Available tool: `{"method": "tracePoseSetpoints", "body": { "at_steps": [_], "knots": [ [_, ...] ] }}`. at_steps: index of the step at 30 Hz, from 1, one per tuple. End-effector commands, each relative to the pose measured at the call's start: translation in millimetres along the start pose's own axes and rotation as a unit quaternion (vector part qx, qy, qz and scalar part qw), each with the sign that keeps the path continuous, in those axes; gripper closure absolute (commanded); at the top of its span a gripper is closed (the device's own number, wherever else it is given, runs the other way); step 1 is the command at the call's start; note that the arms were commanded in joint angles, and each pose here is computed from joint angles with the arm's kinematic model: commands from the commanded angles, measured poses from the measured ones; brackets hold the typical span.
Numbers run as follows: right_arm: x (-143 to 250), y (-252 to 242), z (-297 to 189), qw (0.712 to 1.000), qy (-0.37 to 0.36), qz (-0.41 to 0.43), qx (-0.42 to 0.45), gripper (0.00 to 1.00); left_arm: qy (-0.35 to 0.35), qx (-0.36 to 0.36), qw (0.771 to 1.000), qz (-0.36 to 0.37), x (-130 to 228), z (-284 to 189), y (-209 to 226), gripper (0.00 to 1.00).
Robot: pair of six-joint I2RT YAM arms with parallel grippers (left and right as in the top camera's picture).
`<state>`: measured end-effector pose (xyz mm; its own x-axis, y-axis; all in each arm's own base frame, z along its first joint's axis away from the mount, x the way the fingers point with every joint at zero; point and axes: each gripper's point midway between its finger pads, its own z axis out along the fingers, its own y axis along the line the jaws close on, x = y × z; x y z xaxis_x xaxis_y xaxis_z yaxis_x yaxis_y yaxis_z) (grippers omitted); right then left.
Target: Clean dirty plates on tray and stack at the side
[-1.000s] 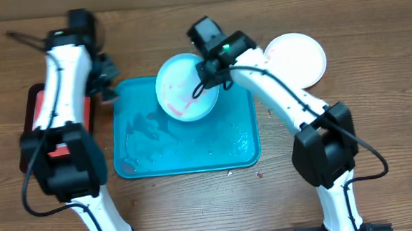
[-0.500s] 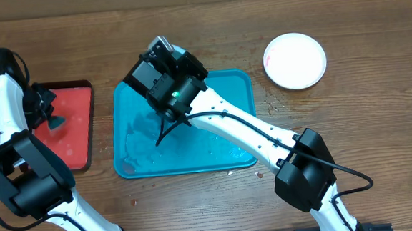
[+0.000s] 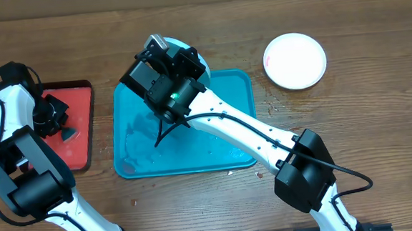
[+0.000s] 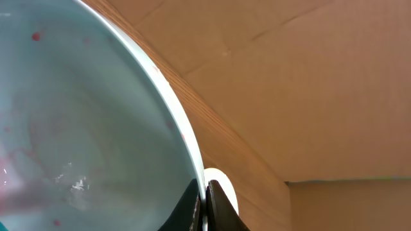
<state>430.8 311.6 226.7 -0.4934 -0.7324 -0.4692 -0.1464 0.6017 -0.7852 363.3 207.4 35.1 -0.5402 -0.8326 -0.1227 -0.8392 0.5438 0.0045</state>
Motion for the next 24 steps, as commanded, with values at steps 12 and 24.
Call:
{"method": "tracePoseSetpoints", "body": {
  "at_steps": [12, 24],
  "knots": [
    [-28.6, -3.1, -18.3, 0.999, -0.045, -0.008, -0.005, 0.96, -0.028, 0.036, 0.999, 0.012, -25.8, -84.9, -16.7, 0.29],
    [-38.0, -12.5, -22.4, 0.995, -0.057, -0.081, 0.019, 0.96, -0.015, 0.040, 0.999, 0.012, -20.1, -84.0, -17.6, 0.00]
  ]
}}
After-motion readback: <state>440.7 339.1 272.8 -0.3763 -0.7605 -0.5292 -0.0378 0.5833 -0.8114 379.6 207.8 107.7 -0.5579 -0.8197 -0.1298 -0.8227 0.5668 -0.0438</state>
